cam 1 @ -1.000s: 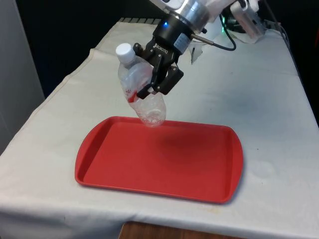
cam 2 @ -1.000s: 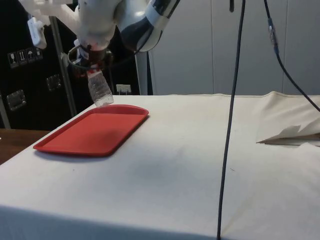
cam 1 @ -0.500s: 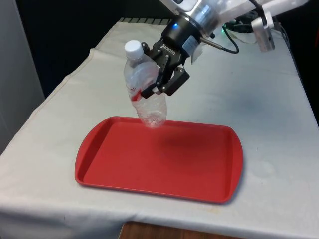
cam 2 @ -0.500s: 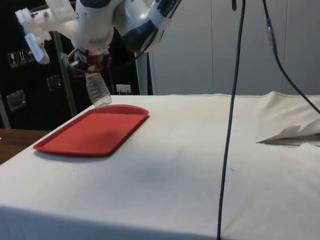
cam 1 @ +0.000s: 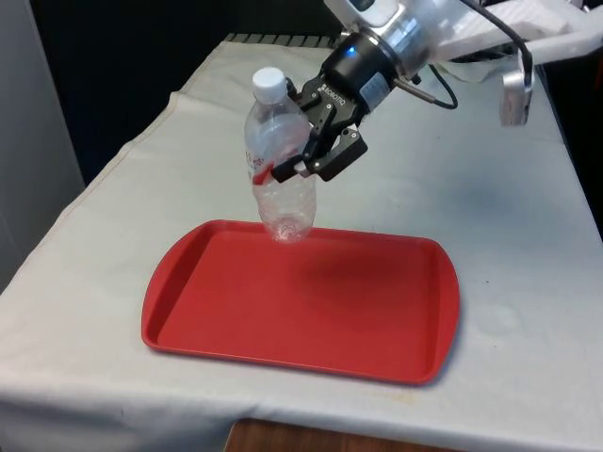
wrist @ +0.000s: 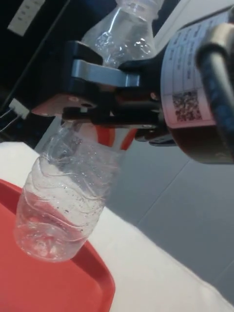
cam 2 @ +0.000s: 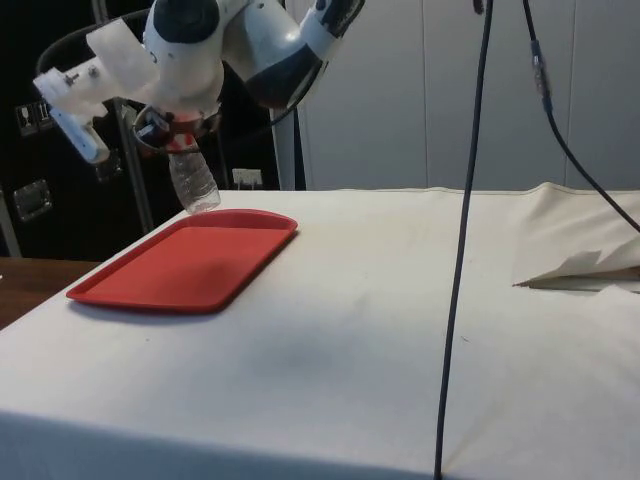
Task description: Place the bottle upright on the tray.
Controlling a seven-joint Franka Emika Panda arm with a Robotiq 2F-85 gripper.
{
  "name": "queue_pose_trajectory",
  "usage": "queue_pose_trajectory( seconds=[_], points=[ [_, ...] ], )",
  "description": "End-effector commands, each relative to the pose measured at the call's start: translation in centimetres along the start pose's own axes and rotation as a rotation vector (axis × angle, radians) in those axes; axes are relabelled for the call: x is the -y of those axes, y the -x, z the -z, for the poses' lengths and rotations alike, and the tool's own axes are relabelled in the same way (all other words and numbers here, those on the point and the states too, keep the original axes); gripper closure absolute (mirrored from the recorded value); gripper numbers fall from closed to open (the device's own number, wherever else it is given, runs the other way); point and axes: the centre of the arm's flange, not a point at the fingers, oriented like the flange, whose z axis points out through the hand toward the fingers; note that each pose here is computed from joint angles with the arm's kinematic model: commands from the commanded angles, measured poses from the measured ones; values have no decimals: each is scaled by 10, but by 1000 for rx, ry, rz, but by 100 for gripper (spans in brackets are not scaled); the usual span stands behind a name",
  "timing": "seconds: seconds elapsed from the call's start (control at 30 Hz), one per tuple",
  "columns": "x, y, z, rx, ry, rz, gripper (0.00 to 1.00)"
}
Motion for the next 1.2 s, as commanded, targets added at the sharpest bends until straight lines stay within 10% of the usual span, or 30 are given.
queue_pose_trajectory(
  seconds=[0.0,0.53,1.17],
  points=[
    [2,-1,1,-23,0,-7,67],
    [13,16,5,-117,81,-31,67],
    [19,22,12,-159,111,-87,67]
  ],
)
